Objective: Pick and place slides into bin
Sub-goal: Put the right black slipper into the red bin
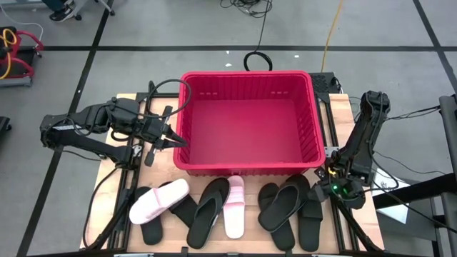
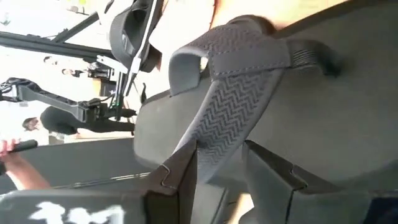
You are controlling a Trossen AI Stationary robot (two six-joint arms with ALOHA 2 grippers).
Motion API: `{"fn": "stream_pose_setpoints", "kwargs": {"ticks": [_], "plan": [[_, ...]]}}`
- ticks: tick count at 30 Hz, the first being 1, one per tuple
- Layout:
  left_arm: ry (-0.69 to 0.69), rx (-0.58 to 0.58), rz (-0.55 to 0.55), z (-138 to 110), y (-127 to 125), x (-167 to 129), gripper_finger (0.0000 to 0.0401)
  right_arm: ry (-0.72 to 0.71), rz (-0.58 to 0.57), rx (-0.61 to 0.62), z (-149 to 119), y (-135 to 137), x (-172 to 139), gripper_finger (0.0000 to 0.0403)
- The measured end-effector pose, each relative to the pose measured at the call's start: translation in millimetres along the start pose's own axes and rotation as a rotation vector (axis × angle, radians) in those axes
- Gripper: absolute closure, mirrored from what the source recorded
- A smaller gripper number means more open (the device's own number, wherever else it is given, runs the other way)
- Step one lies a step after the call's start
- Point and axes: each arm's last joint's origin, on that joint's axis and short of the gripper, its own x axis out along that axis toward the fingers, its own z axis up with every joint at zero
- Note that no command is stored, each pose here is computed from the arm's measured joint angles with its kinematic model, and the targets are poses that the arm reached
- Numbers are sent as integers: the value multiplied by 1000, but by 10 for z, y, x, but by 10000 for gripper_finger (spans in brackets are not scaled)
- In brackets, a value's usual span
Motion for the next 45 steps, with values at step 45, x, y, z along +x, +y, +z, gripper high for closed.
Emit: {"fn": "stream_pose_setpoints", "kwargs": {"ticks": [45], "plan": [[0,0,0,0,0,-1,370,-40,242,-66,-26,-78,96,305]]}}
